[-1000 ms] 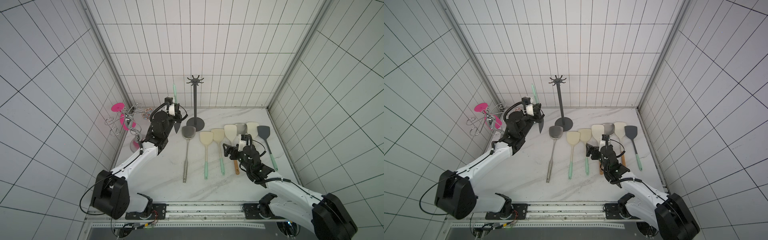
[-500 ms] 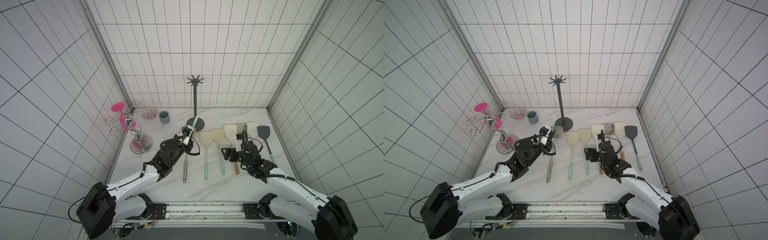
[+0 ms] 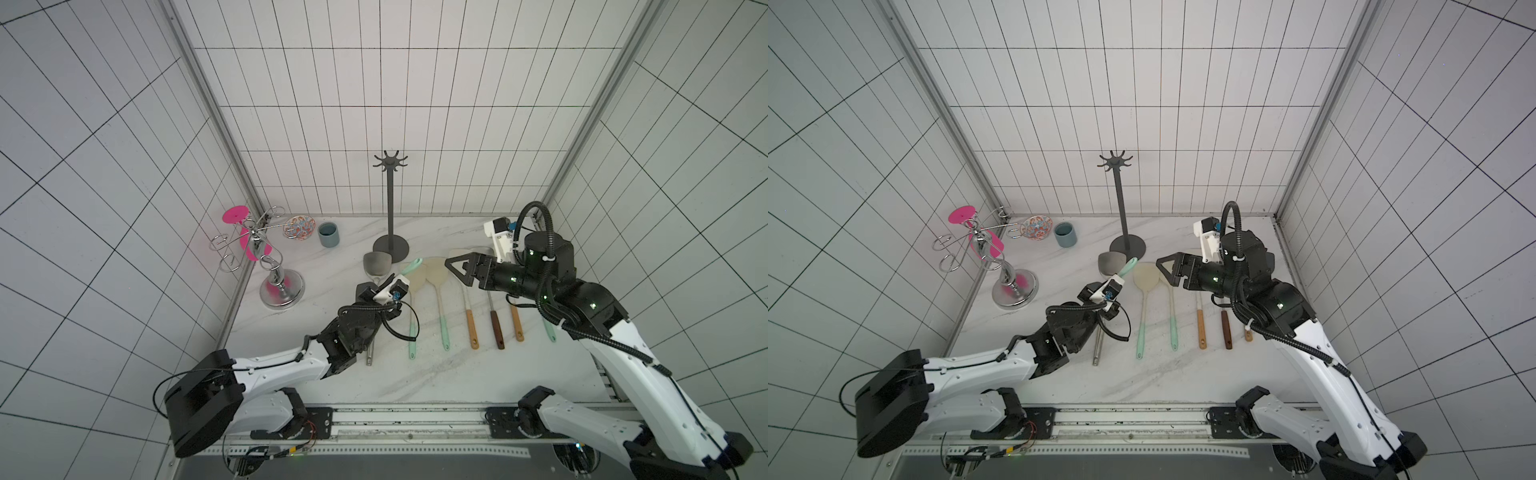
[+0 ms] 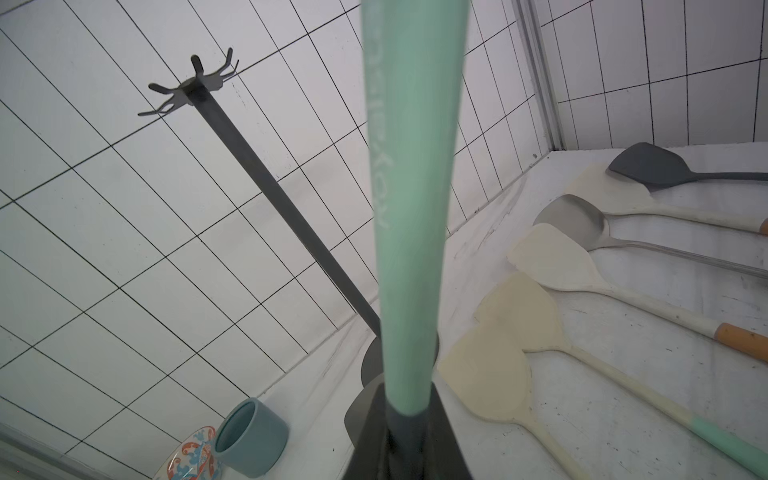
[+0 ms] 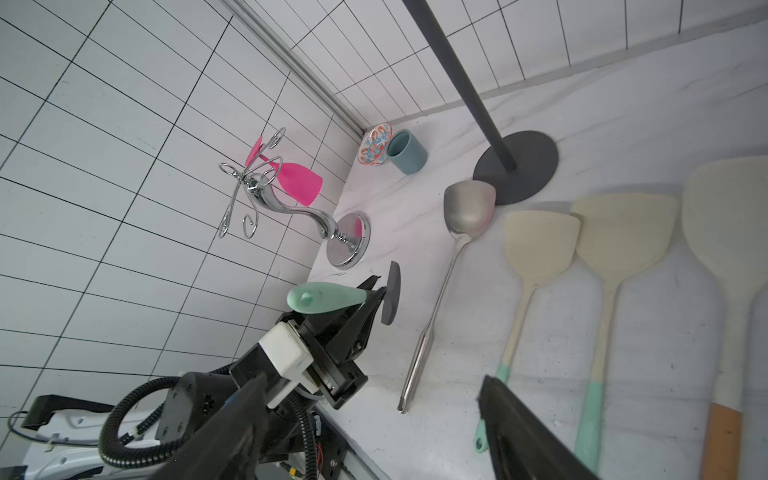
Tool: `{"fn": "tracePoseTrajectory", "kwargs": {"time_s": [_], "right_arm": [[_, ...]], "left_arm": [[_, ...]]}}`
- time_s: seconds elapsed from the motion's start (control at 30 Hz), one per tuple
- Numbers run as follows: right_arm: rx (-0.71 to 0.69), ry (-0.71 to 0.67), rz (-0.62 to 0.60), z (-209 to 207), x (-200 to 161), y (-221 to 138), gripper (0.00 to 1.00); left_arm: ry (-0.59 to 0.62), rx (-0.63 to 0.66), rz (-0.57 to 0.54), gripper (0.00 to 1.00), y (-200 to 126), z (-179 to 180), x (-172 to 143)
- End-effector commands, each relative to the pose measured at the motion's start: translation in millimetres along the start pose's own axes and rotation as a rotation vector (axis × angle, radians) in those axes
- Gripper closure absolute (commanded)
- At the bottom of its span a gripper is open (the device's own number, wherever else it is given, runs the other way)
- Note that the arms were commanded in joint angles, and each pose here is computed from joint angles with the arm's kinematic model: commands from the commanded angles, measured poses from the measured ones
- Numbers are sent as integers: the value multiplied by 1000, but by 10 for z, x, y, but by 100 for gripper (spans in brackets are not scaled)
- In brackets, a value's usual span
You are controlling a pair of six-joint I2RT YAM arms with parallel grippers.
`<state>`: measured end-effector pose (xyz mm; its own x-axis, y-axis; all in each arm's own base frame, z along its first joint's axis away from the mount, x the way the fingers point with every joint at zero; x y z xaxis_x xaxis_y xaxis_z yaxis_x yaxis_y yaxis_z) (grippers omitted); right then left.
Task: Take the spatula off the kitchen utensil rack
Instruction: Place the spatula at the center of the board.
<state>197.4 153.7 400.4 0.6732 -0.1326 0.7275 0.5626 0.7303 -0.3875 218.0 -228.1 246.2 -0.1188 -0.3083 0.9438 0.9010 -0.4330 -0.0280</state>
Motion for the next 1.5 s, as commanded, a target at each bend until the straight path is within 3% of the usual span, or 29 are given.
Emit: {"fn": "tracePoseTrajectory", "kwargs": {"time_s": [0.0, 0.27, 0.5, 0.83, 1.0, 1.1, 1.23, 1.27, 1.33, 1.47], "right_arm": [[79, 102, 59, 167, 64, -67, 22], [88, 66, 140, 322, -4, 247, 32], [26, 67, 133, 262, 3, 364, 60], [-15, 79, 136, 198, 27, 522, 66], [10, 88, 138, 210, 50, 605, 84], [61, 85, 134, 241, 40, 632, 99], [103, 58, 86, 262, 37, 565, 100], [104, 51, 73, 260, 35, 547, 100], [94, 37, 45, 246, 40, 491, 100], [60, 24, -23, 154, 49, 373, 100]], "left_arm": [[63, 51, -32, 100, -12, -15, 89], [156, 39, -3, 100, 25, -218, 73], [165, 43, 12, 100, 34, -260, 91], [159, 37, 8, 100, 24, -267, 112], [148, 28, -3, 100, 2, -263, 138], [132, 31, -7, 100, -6, -252, 150], [85, 59, -11, 100, -16, -211, 179], [77, 59, -13, 97, -23, -207, 184], [61, 56, -12, 79, -38, -197, 191], [18, 58, -24, 31, -61, -167, 226]]}}
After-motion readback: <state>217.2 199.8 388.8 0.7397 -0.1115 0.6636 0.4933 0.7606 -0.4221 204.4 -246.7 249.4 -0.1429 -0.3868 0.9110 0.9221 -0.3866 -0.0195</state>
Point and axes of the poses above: each gripper's point midway between its finger pads, its own y axis out along the fingers, its own z axis along the line the jaws close on, x = y × z, the point moved 8 cm from there along -y, back along the fingers, and after that the axes turned 9 degrees about -y, right-handed, at the moved point
